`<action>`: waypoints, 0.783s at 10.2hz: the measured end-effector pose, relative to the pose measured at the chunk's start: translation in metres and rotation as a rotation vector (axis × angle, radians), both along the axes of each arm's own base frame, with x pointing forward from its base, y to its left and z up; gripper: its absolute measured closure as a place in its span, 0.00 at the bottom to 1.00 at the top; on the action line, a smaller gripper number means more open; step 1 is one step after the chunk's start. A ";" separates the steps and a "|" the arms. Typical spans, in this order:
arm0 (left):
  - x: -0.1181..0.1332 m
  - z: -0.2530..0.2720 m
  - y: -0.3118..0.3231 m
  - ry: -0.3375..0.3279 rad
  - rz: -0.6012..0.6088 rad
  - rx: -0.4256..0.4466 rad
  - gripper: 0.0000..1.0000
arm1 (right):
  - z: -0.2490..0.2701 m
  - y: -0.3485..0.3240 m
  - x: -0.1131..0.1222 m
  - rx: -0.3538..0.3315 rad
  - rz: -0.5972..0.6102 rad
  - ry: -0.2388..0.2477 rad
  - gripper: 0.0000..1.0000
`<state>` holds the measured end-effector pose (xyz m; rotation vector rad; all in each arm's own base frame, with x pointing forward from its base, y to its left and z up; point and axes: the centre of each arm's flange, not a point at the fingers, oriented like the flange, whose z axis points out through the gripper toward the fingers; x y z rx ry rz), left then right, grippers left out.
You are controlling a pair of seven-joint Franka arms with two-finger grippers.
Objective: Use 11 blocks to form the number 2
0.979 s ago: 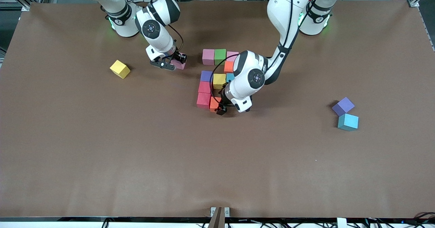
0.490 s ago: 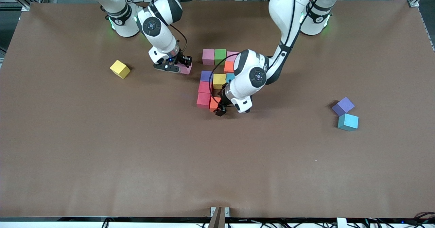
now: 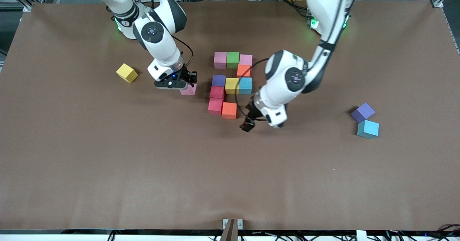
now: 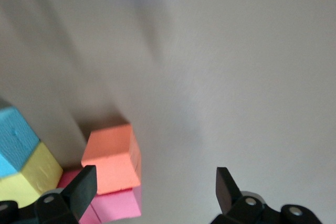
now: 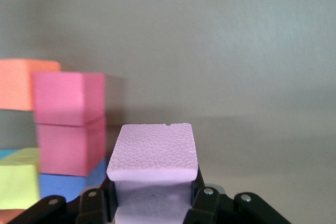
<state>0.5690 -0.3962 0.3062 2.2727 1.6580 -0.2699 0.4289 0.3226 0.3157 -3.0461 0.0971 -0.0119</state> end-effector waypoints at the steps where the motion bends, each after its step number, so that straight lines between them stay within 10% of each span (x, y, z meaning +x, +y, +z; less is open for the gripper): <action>1: 0.012 0.012 0.019 -0.006 -0.022 0.029 0.00 | 0.018 0.013 0.018 0.002 0.026 0.000 0.45; 8: 0.050 0.058 0.170 0.020 -0.528 0.261 0.00 | 0.022 0.144 0.076 0.006 0.461 -0.120 0.45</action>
